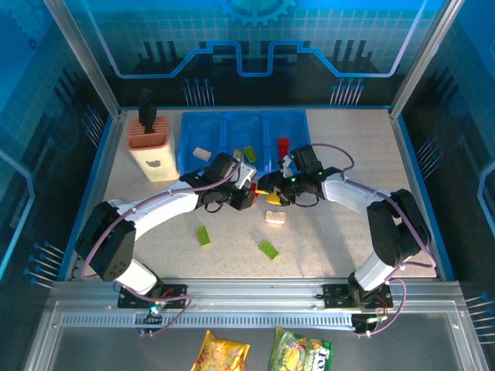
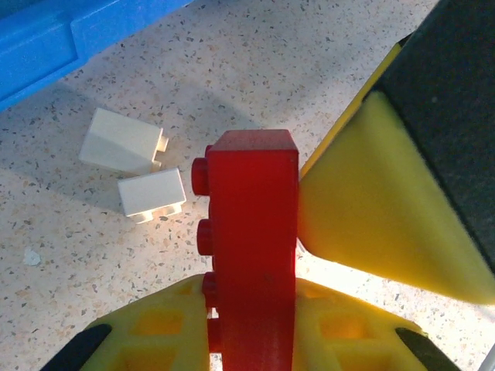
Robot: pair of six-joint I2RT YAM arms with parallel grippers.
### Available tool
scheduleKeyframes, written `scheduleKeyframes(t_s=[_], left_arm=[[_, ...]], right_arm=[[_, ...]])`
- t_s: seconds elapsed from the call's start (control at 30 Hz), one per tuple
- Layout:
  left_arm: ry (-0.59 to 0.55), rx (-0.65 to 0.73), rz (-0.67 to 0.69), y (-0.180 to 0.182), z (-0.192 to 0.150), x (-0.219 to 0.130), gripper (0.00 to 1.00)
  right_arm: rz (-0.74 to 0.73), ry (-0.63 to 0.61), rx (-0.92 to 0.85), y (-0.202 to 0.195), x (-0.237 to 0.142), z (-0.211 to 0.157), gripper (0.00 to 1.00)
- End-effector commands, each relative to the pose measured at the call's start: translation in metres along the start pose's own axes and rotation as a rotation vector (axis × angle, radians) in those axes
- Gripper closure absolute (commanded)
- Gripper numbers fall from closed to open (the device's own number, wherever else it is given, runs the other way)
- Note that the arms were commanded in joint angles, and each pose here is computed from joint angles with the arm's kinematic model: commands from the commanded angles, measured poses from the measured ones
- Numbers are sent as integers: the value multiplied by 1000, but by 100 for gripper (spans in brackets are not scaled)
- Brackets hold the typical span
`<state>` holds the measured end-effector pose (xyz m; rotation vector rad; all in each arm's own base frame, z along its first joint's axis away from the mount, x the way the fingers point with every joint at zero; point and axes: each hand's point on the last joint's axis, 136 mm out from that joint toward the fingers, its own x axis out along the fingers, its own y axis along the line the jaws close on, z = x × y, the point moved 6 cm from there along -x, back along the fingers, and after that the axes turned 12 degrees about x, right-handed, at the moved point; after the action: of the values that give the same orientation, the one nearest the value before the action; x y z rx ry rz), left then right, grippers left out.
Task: Sort the legos into containers by color
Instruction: Place the lego in the container.
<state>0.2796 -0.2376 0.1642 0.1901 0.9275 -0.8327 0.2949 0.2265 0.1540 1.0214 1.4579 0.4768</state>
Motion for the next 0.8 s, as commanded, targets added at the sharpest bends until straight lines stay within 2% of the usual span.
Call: scheduleKeyframes(t_s=[0.0,0.07,0.37,0.43,0.6,0.77], left_arm=[[5,64,-54,-15,7,6,78],[20,56,-23,-11,6,7,78],[53,46,-6,-8,4,13,79],[57,49,10,-6,3,12,79],[60,43,34,-3,2,11,80],[38,43,6,-7,3,8,80]], right_arm=[[94,15,-53,18,3,-2,40],[109,14,-60,20,2,-2,44],[125,34,-65,22,7,-7,44],[107,15,-79,21,5,-8,41],[59,-72,-89,16,-6,-8,44],[143,-92,-103,24,-14,-9,41]])
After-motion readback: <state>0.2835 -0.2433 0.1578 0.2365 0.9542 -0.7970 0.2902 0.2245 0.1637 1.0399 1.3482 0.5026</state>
